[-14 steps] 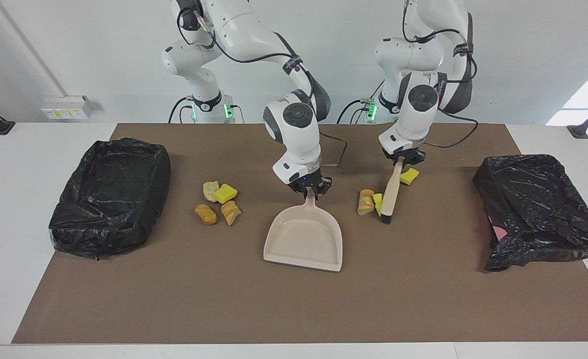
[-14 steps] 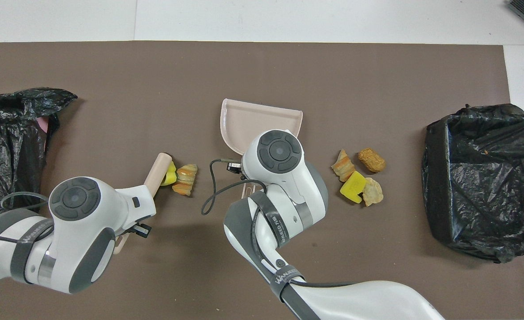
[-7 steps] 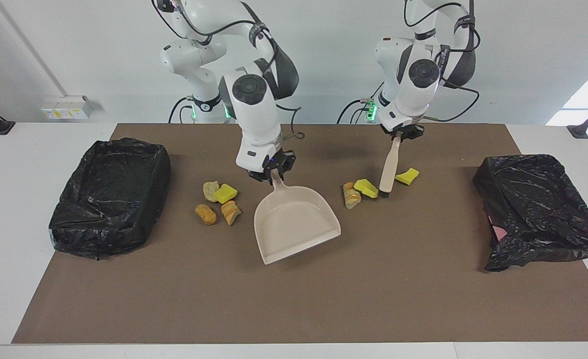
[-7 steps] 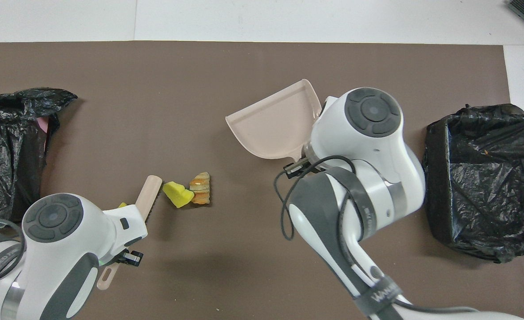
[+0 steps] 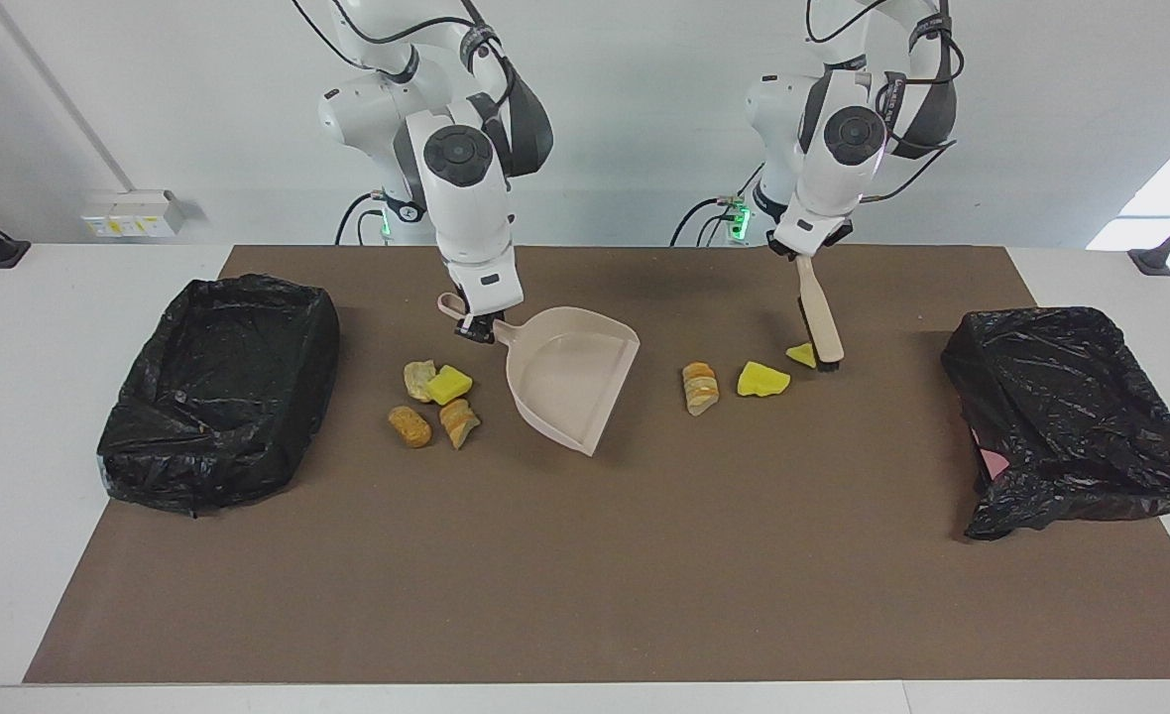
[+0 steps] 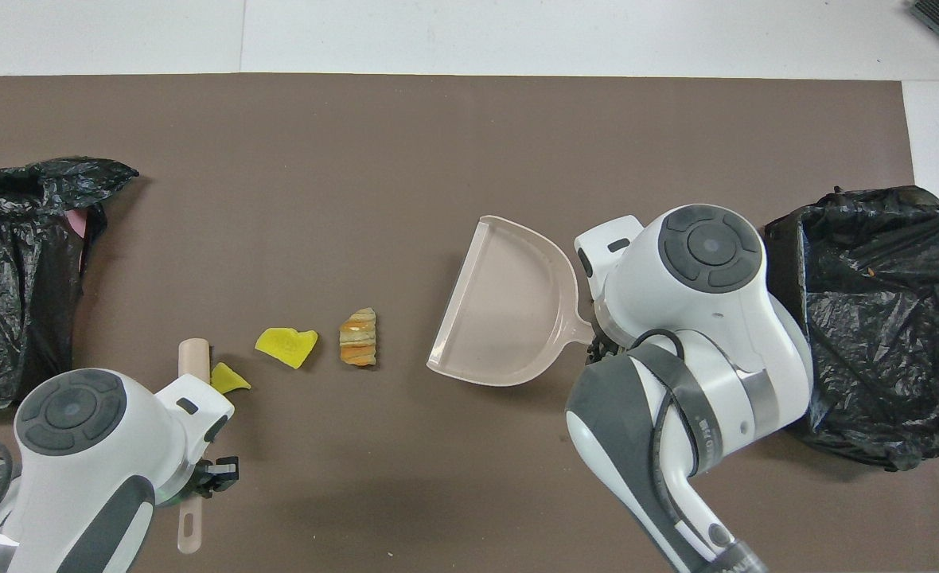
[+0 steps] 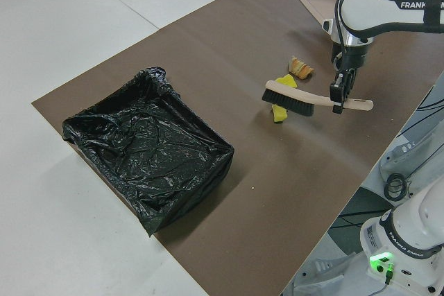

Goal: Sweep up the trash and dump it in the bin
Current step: 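Sweep the pile toward center while the right gripper slides the dustpan over, then sweep the sponge and bread pieces into the dustpan with the left gripper, then carry the loaded dustpan over the nearer black bag with the right gripper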

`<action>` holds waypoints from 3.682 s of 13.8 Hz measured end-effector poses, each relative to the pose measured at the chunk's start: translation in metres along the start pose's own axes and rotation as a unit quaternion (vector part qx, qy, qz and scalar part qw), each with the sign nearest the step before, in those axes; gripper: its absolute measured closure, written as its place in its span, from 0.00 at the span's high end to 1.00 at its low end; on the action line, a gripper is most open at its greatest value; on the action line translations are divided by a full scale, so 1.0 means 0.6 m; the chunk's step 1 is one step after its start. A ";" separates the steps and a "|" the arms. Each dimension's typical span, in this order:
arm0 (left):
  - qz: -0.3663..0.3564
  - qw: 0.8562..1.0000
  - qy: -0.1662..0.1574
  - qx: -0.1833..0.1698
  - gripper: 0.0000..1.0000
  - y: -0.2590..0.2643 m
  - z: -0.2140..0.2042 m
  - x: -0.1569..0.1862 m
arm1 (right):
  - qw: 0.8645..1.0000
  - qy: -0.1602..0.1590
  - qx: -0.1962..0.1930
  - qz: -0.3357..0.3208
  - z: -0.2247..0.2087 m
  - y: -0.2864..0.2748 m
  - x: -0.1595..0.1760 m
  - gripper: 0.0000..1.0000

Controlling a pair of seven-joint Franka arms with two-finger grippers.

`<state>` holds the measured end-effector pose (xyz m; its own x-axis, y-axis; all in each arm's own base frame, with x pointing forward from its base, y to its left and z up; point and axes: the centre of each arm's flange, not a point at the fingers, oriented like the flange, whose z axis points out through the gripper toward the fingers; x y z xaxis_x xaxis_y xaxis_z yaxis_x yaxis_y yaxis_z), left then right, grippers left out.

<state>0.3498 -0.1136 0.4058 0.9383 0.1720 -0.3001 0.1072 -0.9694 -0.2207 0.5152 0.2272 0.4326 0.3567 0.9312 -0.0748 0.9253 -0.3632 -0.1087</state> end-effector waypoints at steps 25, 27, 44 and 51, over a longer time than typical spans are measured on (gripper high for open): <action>0.171 0.981 0.087 -0.028 0.27 0.131 0.080 0.112 | 0.997 -0.038 -0.012 -0.073 0.135 -0.126 0.115 0.32; 0.229 0.969 0.090 -0.021 0.27 0.146 0.078 0.103 | 0.997 -0.038 -0.012 -0.073 0.135 -0.126 0.115 0.32; 0.167 0.977 0.029 -0.126 0.27 0.248 -0.014 0.012 | 0.997 -0.037 -0.012 -0.069 0.132 -0.126 0.115 0.32; 0.091 0.988 0.018 -0.120 0.27 0.172 -0.054 0.006 | 1.000 -0.021 -0.006 -0.022 -0.001 -0.063 -0.004 0.32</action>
<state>0.3749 -0.2186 0.4119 0.9597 -0.0109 -0.2809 0.0066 -0.9981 0.0613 0.4793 0.2390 0.4376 0.3098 0.9443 -0.1110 0.9416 -0.3209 -0.1017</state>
